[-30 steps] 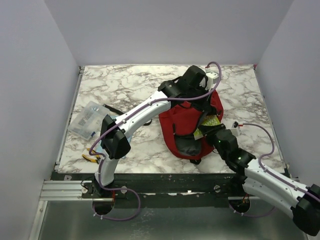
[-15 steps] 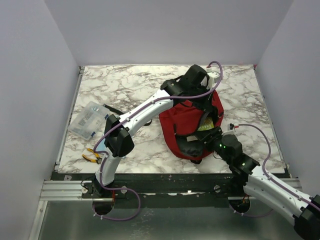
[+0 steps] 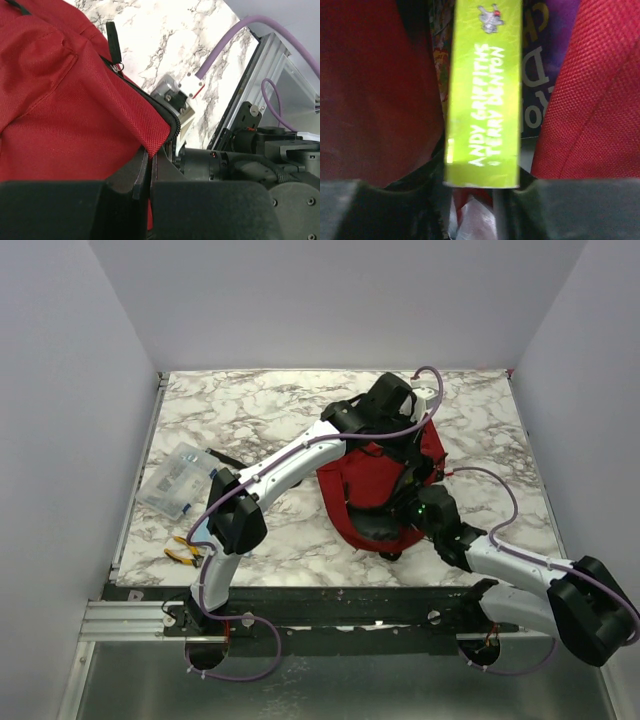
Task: Pack the student bag
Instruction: Place the book in the student bag.
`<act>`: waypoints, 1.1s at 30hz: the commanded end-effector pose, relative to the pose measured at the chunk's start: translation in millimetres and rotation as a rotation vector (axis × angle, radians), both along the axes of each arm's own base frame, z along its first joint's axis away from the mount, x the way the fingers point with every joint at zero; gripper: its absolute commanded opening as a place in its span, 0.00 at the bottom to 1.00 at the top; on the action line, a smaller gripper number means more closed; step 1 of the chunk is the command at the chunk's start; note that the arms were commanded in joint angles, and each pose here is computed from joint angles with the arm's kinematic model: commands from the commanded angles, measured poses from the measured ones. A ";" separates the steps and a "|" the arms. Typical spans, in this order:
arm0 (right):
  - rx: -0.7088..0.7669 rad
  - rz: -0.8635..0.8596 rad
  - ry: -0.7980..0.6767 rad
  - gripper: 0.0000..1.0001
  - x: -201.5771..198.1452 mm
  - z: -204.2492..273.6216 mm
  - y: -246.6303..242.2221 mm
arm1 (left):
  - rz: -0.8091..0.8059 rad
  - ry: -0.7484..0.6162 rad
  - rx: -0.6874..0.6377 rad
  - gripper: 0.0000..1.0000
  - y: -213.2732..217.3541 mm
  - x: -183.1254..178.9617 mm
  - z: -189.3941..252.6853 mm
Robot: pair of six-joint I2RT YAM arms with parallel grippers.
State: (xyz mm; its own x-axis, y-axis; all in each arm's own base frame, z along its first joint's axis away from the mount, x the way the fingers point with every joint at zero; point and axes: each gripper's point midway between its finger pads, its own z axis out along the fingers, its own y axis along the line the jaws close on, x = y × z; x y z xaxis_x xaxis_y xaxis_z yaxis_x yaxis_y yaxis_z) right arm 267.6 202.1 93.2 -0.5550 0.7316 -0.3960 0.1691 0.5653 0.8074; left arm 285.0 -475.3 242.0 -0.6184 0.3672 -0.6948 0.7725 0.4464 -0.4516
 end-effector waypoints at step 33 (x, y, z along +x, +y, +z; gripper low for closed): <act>-0.256 0.037 -0.316 0.50 74.0 13.0 0.6 | -0.118 0.051 -0.106 0.00 14.4 -28.4 38.7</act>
